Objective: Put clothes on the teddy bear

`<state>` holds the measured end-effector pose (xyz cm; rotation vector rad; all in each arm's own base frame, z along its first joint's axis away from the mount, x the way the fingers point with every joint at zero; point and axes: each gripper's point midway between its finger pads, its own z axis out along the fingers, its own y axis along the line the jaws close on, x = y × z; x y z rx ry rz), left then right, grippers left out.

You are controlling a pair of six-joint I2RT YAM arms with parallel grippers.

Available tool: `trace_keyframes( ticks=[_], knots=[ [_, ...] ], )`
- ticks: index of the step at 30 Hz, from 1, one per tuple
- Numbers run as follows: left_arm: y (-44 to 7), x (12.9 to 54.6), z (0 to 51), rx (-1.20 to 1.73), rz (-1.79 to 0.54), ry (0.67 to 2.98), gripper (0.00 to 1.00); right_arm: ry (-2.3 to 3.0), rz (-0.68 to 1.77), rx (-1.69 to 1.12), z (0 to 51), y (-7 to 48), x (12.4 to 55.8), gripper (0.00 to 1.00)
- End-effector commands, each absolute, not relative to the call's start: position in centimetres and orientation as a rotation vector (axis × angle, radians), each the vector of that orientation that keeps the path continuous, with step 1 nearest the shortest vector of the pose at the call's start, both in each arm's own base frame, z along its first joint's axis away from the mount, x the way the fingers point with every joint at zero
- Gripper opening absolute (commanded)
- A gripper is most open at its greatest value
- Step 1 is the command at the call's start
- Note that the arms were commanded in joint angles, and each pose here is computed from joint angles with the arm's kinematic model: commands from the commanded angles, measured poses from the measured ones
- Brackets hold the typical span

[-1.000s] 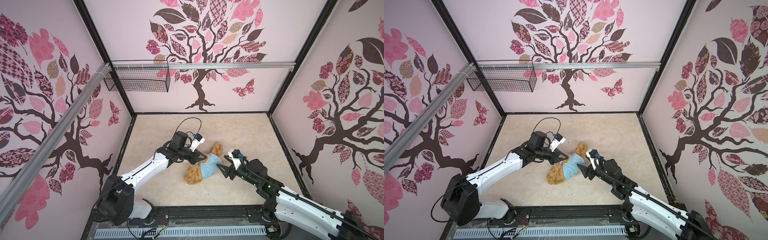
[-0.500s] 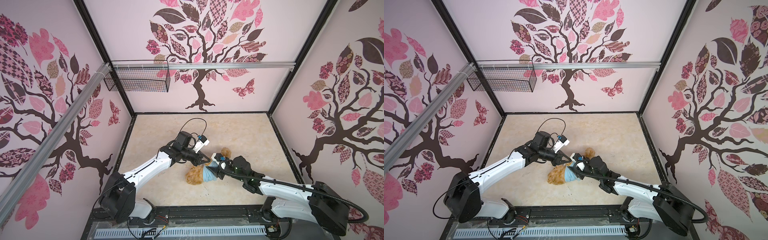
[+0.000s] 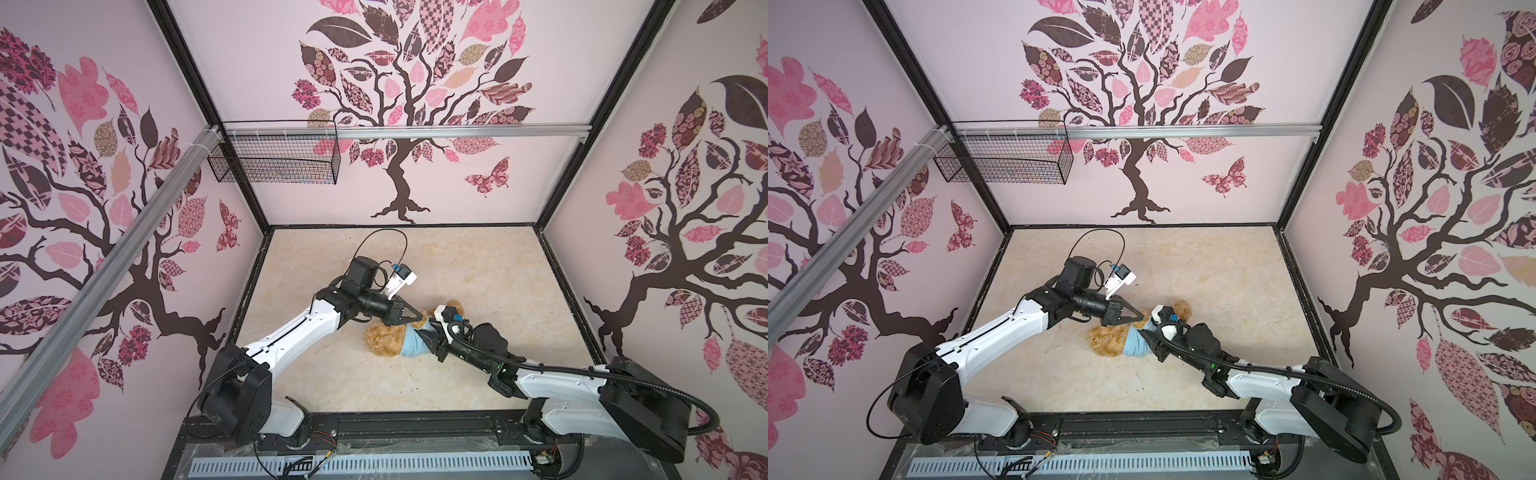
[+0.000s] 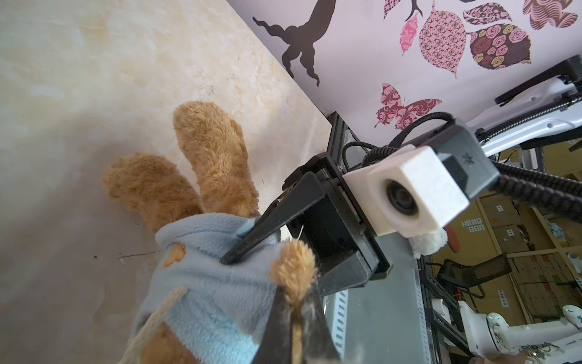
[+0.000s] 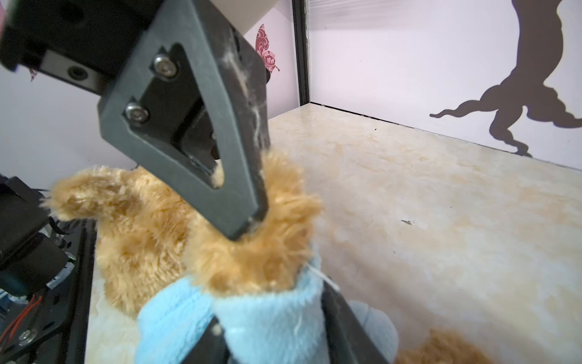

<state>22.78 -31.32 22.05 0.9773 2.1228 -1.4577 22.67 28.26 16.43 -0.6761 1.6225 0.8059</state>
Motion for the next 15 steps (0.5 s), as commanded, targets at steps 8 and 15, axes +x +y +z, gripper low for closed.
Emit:
trace_keyframes(
  ticks=[8,15],
  knots=[
    [-30.5,25.7,29.2,0.920,-1.341,1.804,0.00,2.056,0.731,-0.637,5.0,24.8,20.7,0.42],
    [-30.0,24.5,23.3,1.091,-1.046,1.903,0.00,2.050,0.836,-0.630,5.5,25.8,20.1,0.39]
  ],
)
